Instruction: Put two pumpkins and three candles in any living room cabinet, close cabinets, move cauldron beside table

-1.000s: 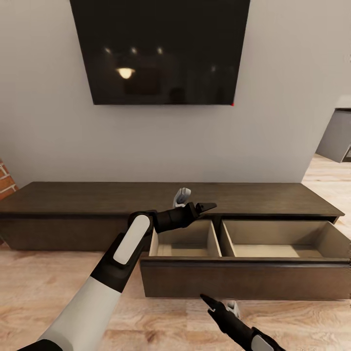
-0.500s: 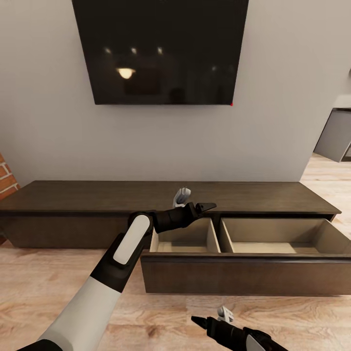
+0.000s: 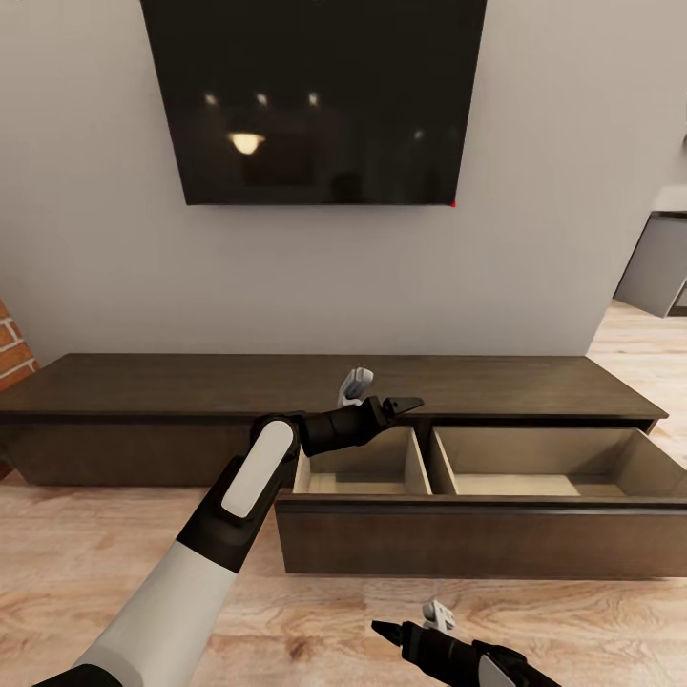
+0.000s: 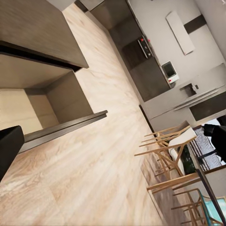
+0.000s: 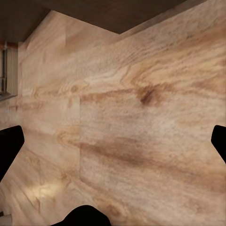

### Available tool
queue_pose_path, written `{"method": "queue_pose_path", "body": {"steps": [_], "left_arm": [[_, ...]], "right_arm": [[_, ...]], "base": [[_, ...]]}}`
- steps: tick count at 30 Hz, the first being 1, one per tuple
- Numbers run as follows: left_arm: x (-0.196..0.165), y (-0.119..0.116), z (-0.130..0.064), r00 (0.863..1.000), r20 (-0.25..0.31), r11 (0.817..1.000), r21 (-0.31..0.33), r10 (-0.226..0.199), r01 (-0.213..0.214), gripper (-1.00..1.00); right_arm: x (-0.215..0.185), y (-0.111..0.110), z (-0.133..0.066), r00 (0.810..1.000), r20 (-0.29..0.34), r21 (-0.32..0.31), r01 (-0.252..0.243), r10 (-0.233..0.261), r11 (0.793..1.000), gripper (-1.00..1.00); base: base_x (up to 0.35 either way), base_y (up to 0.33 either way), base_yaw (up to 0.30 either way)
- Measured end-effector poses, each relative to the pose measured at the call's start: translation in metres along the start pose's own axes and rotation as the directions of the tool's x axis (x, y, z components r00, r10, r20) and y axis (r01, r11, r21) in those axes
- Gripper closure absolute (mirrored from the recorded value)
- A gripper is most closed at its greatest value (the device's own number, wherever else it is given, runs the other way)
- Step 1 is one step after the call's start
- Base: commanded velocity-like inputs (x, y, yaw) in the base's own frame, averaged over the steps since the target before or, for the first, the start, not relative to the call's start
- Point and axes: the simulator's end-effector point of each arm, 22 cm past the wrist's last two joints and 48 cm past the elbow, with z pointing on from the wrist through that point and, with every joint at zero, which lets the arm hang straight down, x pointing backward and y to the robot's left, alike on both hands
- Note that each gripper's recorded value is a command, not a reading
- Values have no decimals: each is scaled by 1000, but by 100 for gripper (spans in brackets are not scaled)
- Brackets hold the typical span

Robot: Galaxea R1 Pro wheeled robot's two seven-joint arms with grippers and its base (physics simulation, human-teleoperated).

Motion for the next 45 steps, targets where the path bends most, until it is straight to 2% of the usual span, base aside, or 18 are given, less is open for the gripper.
{"method": "queue_pose_path", "body": {"steps": [15, 35, 45], "left_arm": [[-2, -9, -2, 1000, 5, 1000, 0, 19, -19, -100], [-11, -57, -16, 995, 31, 995, 22, 93, -93, -100], [-10, -55, -15, 995, 29, 996, 19, 91, -91, -100]], "right_arm": [[-6, 4, -2, 1000, 10, 2, 14, -14, 1000, -100], [-32, 29, -12, 995, 61, 15, 77, -78, 997, -100], [-33, 30, -11, 995, 61, 12, 80, -81, 997, -100]], "base": [[0, 0, 0], [0, 0, 0], [-78, 0, 0]]}}
